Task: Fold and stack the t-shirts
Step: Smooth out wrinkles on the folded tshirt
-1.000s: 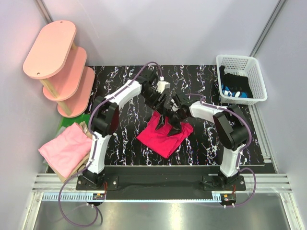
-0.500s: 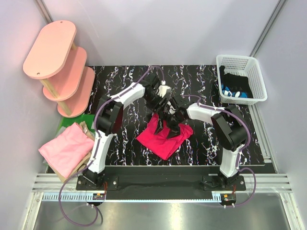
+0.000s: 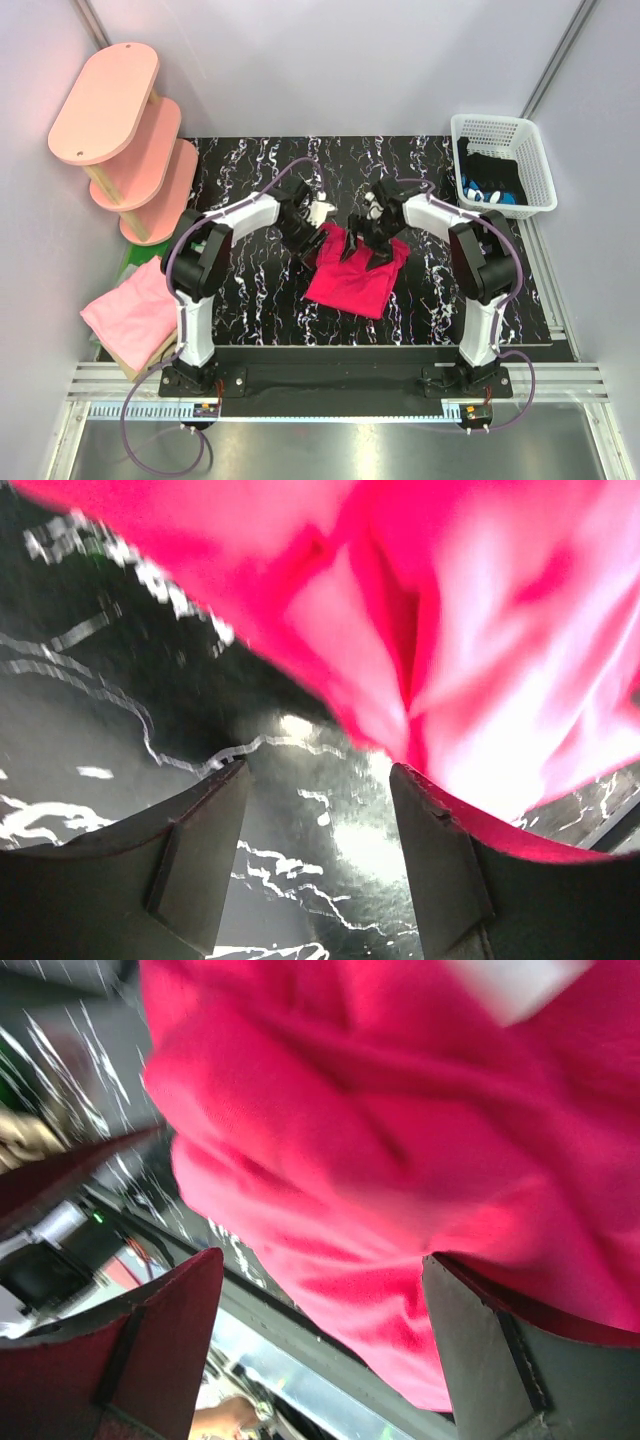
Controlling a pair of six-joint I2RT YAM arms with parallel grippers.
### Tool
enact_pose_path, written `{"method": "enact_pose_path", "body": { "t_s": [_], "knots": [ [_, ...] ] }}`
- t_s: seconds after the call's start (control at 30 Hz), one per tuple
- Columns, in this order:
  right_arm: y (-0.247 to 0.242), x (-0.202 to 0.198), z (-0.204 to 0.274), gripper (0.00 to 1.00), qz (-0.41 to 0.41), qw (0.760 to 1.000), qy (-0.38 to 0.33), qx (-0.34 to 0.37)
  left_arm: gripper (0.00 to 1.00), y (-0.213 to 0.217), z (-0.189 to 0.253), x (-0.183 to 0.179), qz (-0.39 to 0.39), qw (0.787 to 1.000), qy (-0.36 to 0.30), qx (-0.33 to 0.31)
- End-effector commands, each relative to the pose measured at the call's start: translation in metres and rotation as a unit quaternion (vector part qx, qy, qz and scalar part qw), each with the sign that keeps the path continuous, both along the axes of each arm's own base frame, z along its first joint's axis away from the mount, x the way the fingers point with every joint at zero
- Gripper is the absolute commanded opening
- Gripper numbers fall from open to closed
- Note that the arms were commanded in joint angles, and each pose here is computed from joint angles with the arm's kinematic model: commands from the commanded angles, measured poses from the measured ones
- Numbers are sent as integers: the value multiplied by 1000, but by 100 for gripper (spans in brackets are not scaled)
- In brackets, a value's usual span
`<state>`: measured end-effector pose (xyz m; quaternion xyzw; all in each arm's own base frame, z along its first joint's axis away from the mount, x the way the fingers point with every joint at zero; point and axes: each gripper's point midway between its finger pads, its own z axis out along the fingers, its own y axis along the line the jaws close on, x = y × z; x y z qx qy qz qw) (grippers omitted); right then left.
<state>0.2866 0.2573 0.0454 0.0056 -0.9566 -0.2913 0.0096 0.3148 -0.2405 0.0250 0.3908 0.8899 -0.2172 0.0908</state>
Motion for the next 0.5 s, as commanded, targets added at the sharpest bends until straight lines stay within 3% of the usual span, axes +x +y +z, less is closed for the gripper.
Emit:
{"method": "enact_pose_path", "body": {
  "t_s": [0.0,0.2,0.37,0.47],
  "knots": [
    [-12,39,11,87,-11,999,-23,22,66,32,-21,-36,0,999,36,40],
    [7,58,24,87,-11,997,-12,73,66,34,11,-38,18,1000,3,7],
    [23,64,67,88,-3,992,-35,123,67,21,75,15,55,994,-86,-38],
    [30,67,128,91,-7,983,-79,168,67,7,104,53,81,988,-117,-58]
  ]
}}
